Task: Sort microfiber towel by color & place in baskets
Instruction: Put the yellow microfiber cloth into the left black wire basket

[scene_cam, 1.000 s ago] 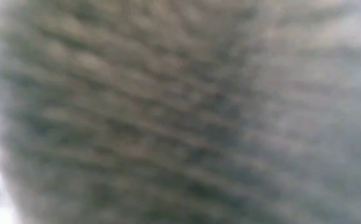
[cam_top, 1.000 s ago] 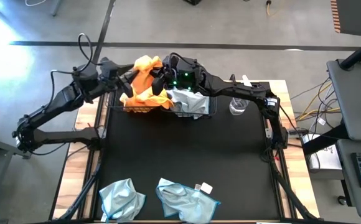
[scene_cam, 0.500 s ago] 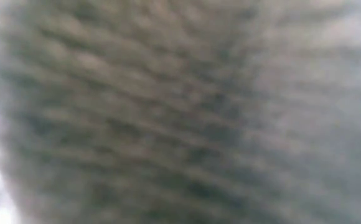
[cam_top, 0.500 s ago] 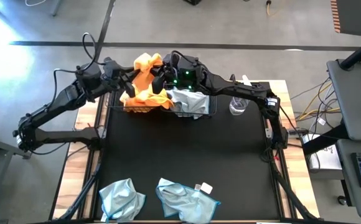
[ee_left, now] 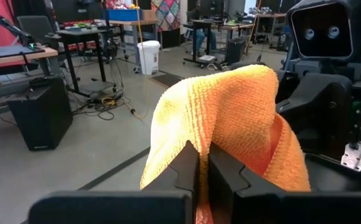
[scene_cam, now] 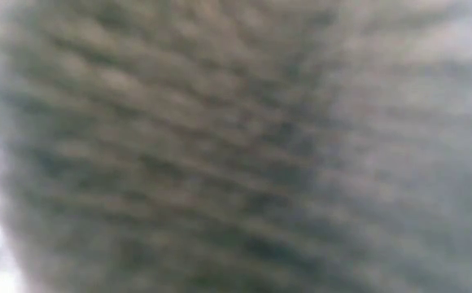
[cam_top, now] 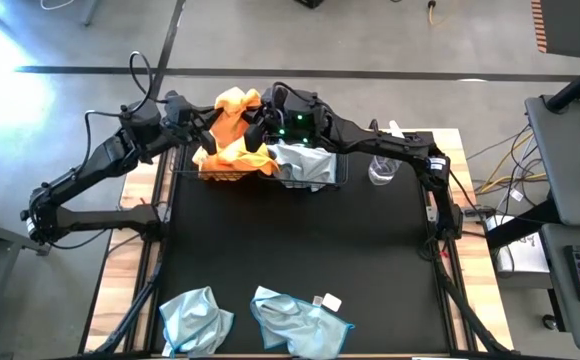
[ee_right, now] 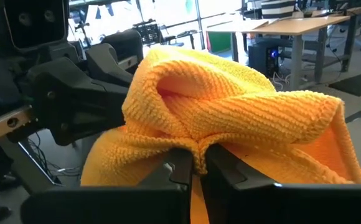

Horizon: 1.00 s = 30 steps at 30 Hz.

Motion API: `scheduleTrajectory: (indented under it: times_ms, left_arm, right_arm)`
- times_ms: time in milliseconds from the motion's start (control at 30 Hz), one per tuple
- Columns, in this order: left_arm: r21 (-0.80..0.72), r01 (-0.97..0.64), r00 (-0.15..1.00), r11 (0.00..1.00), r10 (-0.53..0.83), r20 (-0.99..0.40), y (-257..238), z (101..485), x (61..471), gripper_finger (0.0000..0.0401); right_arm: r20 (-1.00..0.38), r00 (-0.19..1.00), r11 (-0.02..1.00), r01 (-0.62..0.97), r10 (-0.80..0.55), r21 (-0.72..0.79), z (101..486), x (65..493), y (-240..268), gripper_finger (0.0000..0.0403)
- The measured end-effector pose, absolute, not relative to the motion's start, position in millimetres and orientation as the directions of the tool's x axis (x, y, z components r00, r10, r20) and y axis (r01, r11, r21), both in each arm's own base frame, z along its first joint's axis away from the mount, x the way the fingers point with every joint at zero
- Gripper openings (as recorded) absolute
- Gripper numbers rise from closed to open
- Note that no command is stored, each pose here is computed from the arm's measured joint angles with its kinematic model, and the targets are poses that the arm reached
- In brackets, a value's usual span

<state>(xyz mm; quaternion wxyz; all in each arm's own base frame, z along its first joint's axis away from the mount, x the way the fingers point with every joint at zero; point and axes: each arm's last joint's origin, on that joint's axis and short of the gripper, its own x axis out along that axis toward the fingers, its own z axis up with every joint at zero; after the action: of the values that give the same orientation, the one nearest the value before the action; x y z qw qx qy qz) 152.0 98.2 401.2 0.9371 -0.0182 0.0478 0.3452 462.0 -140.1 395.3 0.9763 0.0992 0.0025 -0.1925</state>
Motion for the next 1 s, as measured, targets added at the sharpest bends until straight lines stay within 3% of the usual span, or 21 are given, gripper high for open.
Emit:
scheduleTrajectory:
  times_ms: [167, 633, 1000]
  left_arm:
    - [-0.001, -0.649, 0.757, 0.761, 0.645, -0.102, 98.2, 401.1, 152.0, 0.0001]
    - [-0.001, -0.649, 0.757, 0.76, 0.646, -0.102, 98.1, 401.2, 151.9, 0.0001]
    - [0.005, -0.709, 0.702, 0.705, 0.706, -0.096, 99.7, 401.9, 149.5, 0.0001]
  right_arm:
    - [-0.047, 0.926, 0.911, 0.378, -0.376, 0.164, 394.9, 461.9, -140.1, 0.004]
    - [-0.047, 0.923, 0.911, 0.385, -0.383, 0.15, 394.9, 461.9, -140.1, 0.0185]
    - [-0.066, 0.921, 0.91, 0.389, -0.383, 0.145, 393.1, 461.8, -140.1, 0.0208]
